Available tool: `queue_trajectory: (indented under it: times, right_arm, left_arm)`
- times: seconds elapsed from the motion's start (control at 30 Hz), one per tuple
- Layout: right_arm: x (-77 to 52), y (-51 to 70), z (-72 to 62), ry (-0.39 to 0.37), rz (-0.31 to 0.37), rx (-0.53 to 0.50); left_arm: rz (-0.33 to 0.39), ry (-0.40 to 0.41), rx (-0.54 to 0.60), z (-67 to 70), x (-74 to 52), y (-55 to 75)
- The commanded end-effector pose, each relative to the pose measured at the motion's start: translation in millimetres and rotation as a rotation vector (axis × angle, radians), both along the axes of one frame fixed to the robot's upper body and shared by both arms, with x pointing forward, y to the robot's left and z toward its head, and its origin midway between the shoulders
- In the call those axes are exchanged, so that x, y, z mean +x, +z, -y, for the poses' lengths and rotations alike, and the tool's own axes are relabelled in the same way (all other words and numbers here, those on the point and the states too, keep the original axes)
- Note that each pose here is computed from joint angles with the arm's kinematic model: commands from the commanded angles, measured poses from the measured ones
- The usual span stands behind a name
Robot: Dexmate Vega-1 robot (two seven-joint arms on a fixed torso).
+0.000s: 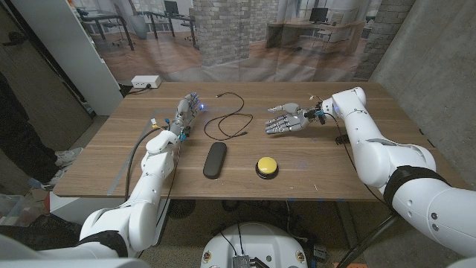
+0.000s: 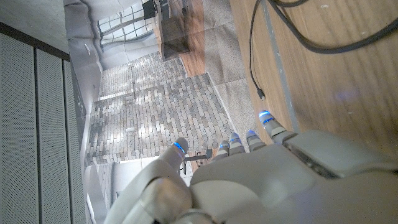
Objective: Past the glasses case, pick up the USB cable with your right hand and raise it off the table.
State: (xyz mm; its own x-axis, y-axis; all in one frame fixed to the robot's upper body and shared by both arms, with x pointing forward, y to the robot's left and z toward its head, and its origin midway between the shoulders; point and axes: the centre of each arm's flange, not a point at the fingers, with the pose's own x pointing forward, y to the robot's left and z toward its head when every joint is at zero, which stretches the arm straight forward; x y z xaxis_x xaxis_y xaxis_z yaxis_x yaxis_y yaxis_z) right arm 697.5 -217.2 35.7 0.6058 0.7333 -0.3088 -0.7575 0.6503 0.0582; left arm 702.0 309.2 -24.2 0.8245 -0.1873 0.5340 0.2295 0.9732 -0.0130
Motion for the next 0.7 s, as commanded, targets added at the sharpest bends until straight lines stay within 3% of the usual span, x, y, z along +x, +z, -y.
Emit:
queue_trajectory:
  times: [0.03, 0.43, 0.7]
  right_arm:
    - [6.3, 1.3, -11.9, 0.017, -0.036, -0.033]
    - [15.9, -0.5, -23.5, 0.028, -0.071, -0.033]
    - [20.1, -1.6, -28.1, 0.002, -0.059, -0.01]
  left_arm:
    - [-0.006, -0.006, -0.006, 0.0, 4.1, -1.9]
    - [-0.01, -0.008, -0.003, 0.3, 8.9, -0.7]
    - [-0.012, -0.003, 0.009, 1.6, 12.2, 1.3]
